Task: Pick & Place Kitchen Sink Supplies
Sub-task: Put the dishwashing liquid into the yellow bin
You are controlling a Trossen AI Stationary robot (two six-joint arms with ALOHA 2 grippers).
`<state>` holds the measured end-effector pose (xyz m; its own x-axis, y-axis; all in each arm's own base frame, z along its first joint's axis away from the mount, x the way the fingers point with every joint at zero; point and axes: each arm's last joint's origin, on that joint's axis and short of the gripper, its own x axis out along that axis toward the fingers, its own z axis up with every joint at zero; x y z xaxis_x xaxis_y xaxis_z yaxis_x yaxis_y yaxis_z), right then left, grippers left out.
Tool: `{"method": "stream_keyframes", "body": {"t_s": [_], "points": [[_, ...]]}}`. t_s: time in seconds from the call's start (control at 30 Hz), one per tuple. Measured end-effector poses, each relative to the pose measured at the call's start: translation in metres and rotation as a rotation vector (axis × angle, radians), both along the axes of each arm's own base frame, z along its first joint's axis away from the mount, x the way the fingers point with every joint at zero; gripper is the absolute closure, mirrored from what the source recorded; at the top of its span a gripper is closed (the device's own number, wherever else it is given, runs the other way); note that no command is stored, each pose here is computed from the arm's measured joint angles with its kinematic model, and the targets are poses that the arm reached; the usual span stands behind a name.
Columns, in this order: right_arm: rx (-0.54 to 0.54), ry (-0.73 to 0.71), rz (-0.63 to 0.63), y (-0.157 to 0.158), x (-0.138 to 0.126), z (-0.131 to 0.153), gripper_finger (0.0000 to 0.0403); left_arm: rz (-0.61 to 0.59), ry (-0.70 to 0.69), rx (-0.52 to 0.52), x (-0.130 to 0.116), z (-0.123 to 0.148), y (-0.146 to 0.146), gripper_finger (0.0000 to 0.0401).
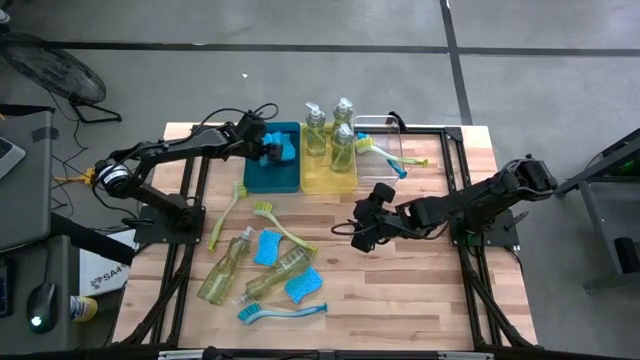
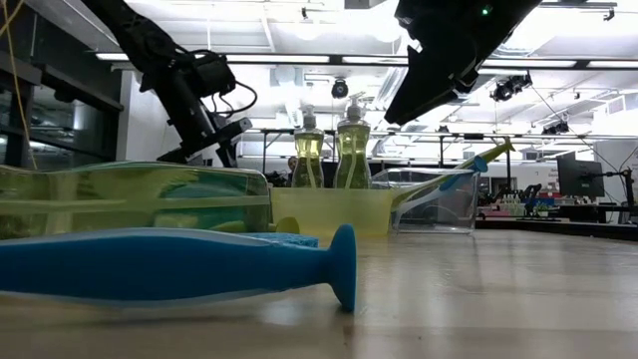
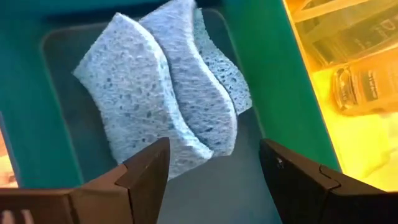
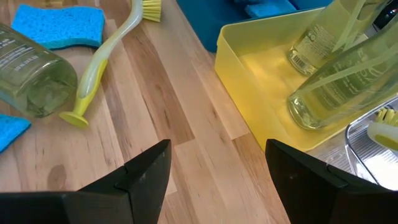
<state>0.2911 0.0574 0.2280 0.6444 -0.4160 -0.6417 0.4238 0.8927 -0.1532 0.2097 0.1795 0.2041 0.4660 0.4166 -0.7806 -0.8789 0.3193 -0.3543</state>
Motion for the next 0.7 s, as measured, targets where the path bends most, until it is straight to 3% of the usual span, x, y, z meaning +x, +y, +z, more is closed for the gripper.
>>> {"method": "stream_keyframes", "body": {"t_s": [0.37,0.57,0.7], "points": [[-0.02,-0.004,-0.013,0.0,0.0,0.0,0.0148,-0.076,0.033,0.002,-0.009,0.011,-0.01,0.0158],[-0.107,0.003,-0.01,0.006,-0.002,0.001,0.0148,-0.162,0.08,0.063,-0.013,0.03,-0.041,0.0158],[-0.069,0.014,0.075,0.008,0.0,0.001,0.0148,-0.265,0.086,0.106,-0.01,0.043,-0.074,0.0158]]}}
